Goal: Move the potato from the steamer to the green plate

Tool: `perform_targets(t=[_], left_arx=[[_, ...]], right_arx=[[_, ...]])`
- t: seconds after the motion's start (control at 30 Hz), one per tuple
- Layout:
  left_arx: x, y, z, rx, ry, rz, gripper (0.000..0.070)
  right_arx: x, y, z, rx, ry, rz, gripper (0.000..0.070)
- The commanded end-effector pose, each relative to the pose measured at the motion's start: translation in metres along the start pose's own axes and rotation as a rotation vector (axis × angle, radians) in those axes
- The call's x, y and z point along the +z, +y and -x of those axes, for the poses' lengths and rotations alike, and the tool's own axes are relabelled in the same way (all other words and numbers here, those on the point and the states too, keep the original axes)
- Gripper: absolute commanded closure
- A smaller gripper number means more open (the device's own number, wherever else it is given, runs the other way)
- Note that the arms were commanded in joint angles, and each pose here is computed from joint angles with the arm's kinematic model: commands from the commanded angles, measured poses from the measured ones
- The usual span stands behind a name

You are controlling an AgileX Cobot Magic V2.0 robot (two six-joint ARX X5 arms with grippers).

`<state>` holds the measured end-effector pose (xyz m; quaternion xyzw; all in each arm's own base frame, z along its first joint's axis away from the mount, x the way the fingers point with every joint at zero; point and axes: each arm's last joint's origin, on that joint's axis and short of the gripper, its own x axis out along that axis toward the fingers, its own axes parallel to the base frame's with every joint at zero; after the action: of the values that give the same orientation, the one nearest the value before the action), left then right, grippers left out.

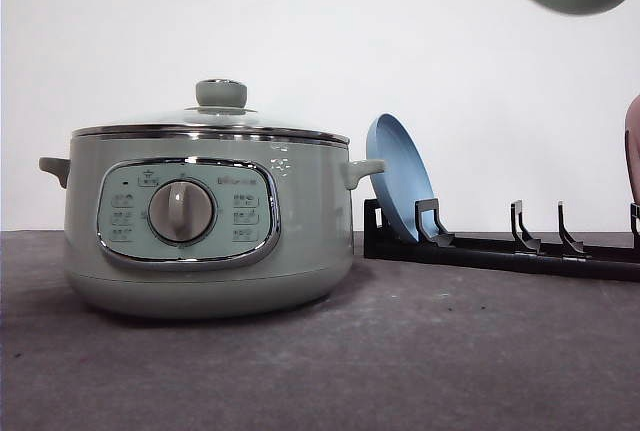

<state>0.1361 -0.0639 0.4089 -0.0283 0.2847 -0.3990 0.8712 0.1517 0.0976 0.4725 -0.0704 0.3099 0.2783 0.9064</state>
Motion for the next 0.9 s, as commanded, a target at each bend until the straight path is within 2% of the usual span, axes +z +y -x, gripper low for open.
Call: perform_targets(t=[0.0, 0.17, 0.33, 0.57, 0.87], left_arx=[[0.005, -0.002, 0.001, -0.007, -0.015, -0.032, 0.0000], [0.006, -0.002, 0.001, -0.007, -0.022, -0.039, 0.0000], [0.006, -0.002, 0.001, -0.007, -0.025, -0.040, 0.0000], [0.005, -0.002, 0.001, -0.007, -0.014, -0.033, 0.0000], [0.003, -0.001, 0.001, -0.007, 0.006, -0.023, 0.0000]], right_arx=[[0.001, 0.010, 0.009, 0.004, -0.019, 0.091, 0.0694], [-0.015, 0.036, 0.009, 0.020, 0.055, 0.222, 0.0694], [-0.039, 0.059, -0.014, 0.016, 0.171, 0.320, 0.0694], [-0.086, 0.083, -0.054, -0.092, 0.328, 0.378, 0.0694], [-0.150, 0.104, -0.101, -0.079, 0.428, 0.415, 0.0694]])
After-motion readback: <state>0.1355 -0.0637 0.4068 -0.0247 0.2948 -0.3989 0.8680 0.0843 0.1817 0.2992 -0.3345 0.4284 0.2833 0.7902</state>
